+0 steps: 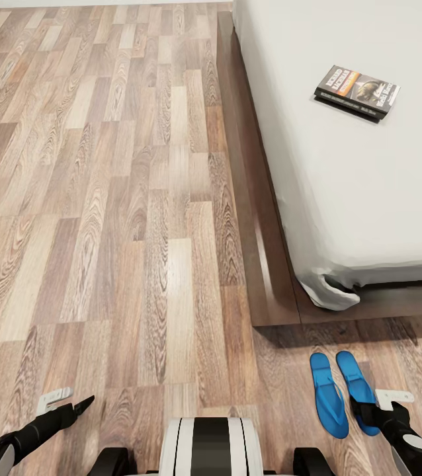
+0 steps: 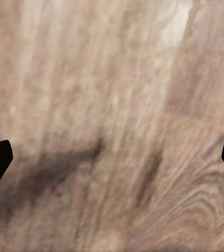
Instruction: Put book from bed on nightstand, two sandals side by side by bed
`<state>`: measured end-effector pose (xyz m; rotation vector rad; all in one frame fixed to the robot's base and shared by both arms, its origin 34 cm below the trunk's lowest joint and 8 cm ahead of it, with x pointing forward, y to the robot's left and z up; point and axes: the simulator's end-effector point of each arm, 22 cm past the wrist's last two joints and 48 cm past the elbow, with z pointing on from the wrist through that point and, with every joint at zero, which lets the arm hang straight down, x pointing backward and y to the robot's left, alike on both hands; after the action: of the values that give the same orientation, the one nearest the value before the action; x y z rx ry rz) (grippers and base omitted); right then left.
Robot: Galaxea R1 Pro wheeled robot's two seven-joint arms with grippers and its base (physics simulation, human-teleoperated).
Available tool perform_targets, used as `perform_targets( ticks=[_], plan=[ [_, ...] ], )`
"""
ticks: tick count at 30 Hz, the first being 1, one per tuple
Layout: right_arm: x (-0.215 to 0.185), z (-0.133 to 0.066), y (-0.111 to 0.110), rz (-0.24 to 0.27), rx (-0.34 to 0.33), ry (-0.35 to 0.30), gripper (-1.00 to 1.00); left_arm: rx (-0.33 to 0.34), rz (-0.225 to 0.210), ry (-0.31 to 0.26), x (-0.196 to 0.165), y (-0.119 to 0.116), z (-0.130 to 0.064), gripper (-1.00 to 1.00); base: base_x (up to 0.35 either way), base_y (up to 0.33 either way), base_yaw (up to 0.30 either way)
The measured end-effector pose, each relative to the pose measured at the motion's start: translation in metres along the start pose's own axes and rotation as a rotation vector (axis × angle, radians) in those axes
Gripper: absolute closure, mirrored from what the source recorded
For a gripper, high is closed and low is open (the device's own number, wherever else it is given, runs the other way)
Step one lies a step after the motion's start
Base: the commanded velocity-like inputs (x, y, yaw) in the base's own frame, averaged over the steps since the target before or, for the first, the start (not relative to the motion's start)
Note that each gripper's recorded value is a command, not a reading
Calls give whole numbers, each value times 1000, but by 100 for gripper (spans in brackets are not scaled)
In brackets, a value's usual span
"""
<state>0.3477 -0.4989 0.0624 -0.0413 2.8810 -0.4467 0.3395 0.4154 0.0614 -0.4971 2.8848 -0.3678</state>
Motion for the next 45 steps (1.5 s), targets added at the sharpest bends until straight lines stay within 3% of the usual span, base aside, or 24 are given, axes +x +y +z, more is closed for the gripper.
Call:
perform_targets(
  ticks=[45],
  plan=[
    [-83,-38,-18,53,12,-170,-100,73,32,-161,-72,-45,-34,-100,0,0,0]
  ],
)
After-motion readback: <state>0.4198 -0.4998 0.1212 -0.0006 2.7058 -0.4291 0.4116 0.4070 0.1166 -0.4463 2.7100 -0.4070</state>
